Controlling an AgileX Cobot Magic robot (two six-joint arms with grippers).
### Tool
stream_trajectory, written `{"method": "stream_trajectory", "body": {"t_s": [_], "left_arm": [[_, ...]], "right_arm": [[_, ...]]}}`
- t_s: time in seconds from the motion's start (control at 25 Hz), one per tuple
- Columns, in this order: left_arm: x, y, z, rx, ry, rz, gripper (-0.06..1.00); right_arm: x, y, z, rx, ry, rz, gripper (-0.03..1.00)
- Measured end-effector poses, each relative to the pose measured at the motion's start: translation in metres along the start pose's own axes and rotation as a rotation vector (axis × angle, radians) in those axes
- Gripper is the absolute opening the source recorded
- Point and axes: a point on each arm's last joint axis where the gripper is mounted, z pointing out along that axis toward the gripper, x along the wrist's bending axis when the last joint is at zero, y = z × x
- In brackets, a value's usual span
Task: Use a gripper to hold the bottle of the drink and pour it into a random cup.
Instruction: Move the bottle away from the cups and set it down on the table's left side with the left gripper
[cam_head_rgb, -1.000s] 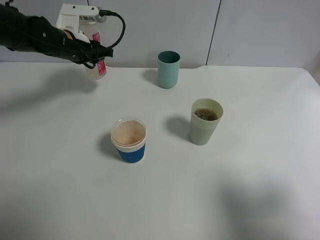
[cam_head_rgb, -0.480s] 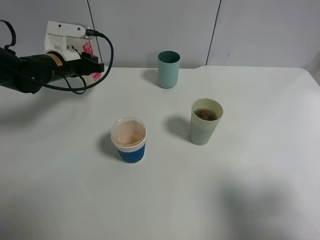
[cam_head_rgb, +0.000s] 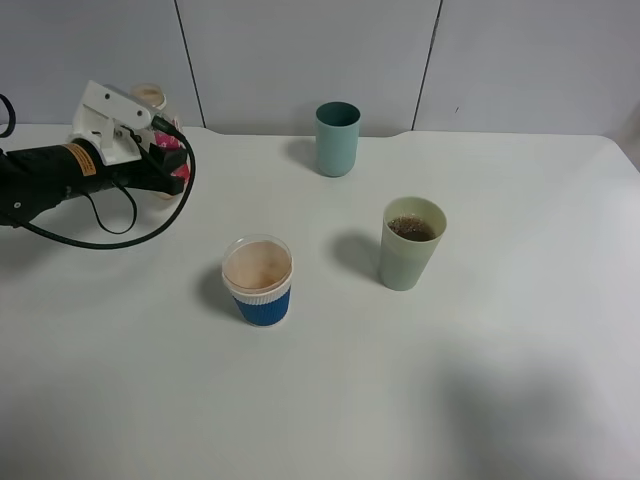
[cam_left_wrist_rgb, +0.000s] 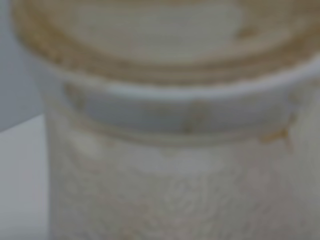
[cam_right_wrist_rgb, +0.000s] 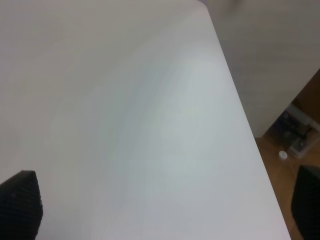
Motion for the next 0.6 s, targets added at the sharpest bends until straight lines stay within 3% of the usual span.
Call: {"method": "stream_trajectory", "body": {"t_s": [0.24,0.6], "left_arm": [[-0.006,-0.021,0.008,-0.003,-0.061,-0.043,0.33],[-0.007,-0.031,0.011,-0.001,-0.073,-0.061,0.33]], "right_arm": [[0.000,0.000,0.000,0.000,0.000,0.000,0.99],[0.000,0.000,0.000,0.000,0.000,0.000,0.99]]}}
